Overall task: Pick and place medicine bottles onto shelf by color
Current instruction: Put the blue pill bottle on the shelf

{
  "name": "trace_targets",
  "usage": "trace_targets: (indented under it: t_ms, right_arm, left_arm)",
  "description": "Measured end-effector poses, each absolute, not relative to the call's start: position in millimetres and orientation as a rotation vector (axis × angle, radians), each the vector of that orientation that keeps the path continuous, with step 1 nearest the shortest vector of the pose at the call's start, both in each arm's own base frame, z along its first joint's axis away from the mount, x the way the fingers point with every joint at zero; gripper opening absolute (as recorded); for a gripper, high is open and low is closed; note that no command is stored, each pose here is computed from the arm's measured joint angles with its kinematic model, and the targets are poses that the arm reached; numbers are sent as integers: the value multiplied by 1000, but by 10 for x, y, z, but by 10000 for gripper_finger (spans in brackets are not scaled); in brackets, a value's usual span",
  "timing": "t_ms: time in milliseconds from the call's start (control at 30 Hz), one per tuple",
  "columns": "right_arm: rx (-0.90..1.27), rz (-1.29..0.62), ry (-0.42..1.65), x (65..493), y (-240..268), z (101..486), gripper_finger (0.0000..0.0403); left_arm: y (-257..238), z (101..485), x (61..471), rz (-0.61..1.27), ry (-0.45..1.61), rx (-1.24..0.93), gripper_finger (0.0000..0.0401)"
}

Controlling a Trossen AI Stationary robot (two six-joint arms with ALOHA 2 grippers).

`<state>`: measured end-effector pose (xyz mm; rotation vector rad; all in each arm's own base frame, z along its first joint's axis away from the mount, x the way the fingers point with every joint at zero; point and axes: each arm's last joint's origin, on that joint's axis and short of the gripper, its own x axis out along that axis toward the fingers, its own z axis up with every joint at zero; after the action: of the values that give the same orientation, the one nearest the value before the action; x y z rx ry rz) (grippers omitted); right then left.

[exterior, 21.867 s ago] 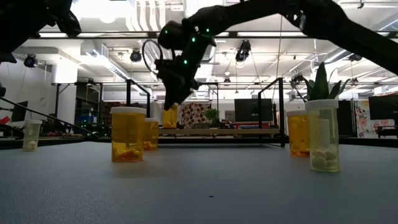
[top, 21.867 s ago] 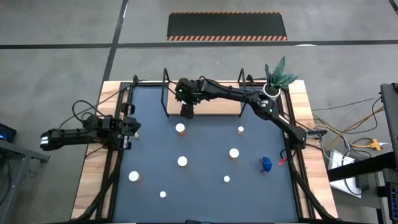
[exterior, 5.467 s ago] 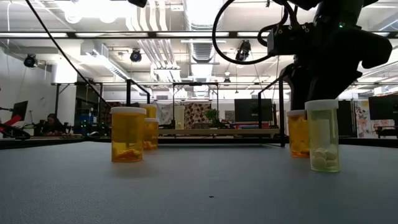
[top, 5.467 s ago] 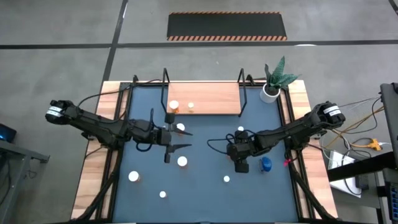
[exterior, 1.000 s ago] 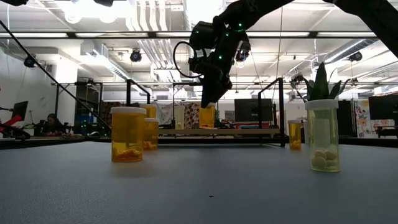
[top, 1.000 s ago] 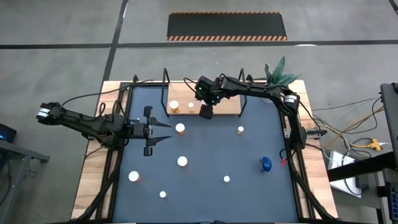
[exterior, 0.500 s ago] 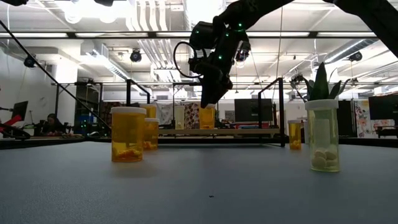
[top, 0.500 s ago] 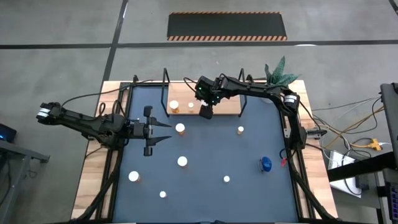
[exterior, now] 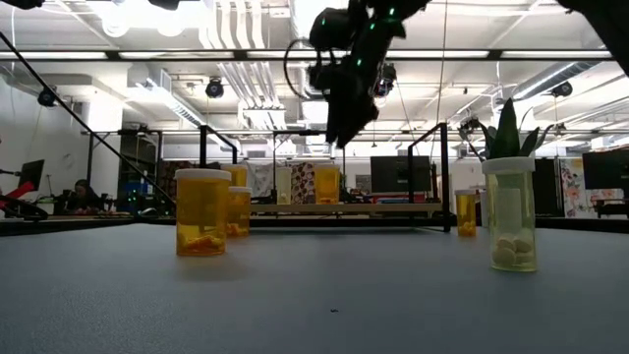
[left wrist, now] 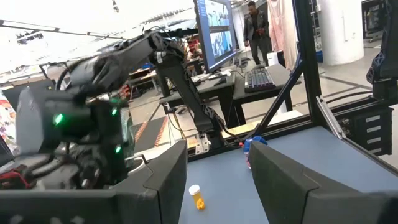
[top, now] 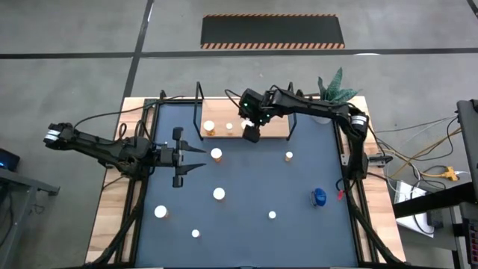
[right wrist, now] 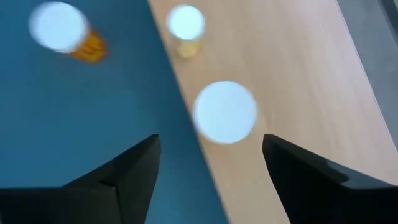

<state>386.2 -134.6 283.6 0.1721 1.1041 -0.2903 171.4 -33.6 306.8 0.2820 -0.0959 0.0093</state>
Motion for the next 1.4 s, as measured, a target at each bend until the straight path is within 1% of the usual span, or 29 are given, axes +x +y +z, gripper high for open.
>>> trace_targets:
  t_ms: [267,400,500,700,867,1167,1400]
  right_arm:
    - [192,-225,1058,3711,-776,3241,253]
    - [247,-219,1085,3602,-504,3353,250]
    - [301,-233,1122,3531,-339,3388,257]
    - [376,-282,1246,3398,-101,3366,286]
    - [433,-367,1371,3283,59,3275,304]
    - [560,-547,1529,3061,308,3073,309]
    - [682,-658,1540,2749,532,3032,309]
  left_arm:
    - [-342,3081,1739,14,-117,301,157]
    - [-344,3089,1746,16,-127,299,157]
    - [-345,3091,1746,16,-129,298,157]
    - [-344,3092,1747,16,-131,298,157]
    - [-345,3093,1747,16,-132,297,157]
    - [-344,3092,1748,16,-131,297,157]
    - [-344,3092,1748,16,-131,297,157]
